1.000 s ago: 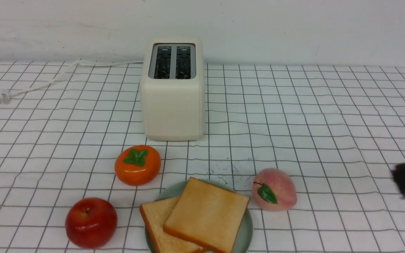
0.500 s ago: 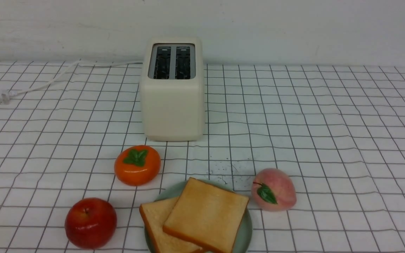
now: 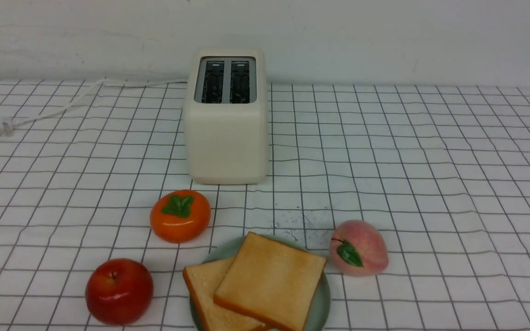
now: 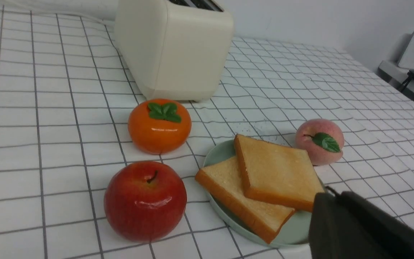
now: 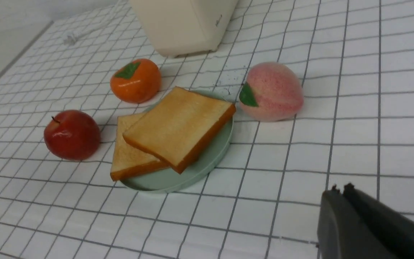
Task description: Take toasted bread from bread machine on white checkered table place on plate.
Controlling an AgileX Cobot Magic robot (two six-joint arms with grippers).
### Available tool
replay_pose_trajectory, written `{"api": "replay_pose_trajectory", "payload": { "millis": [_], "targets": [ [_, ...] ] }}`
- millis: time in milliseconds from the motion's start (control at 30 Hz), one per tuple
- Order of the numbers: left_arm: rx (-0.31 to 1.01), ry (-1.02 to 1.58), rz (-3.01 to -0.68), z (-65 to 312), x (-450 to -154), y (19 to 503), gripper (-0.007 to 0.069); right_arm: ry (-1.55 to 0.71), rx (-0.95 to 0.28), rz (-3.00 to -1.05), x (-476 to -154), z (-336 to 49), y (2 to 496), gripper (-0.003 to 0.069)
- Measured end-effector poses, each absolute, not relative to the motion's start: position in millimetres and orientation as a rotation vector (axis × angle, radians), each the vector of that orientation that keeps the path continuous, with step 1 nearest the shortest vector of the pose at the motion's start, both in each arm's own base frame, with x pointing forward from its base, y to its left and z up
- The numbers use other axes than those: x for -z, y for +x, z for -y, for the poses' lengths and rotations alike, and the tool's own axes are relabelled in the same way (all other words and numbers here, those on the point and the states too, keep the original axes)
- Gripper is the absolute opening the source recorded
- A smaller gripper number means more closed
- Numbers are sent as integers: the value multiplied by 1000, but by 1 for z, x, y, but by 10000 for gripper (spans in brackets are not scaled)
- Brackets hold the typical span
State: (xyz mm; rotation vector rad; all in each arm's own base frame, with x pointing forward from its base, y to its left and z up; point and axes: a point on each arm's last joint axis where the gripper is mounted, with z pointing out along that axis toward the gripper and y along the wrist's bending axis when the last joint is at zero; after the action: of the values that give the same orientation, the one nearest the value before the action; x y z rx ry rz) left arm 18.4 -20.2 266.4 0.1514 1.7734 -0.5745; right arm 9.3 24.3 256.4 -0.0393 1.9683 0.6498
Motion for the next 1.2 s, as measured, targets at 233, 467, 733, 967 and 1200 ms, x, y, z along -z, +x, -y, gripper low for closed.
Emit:
{"api": "replay_pose_trajectory", "payload": {
  "millis": [233,467,733,967,1200],
  "targets": [
    [574,153,-1779,20,-266,18,-13,-13,-671,-2034,-235,-27,15,13],
    [574,153,-1780,20,-266,18,-13,82,-512,-1876,-222,-20,35,13],
    [575,153,-1781,20,-266,18,-13,-45,-216,-1874,-174,-13,50,13],
    [575,153,-1781,20,-266,18,-13,-105,-144,-1876,-173,-11,50,14],
    [575,154,-1783,20,-266,18,-13,-73,-171,-1878,-173,-11,50,15]
  ]
}}
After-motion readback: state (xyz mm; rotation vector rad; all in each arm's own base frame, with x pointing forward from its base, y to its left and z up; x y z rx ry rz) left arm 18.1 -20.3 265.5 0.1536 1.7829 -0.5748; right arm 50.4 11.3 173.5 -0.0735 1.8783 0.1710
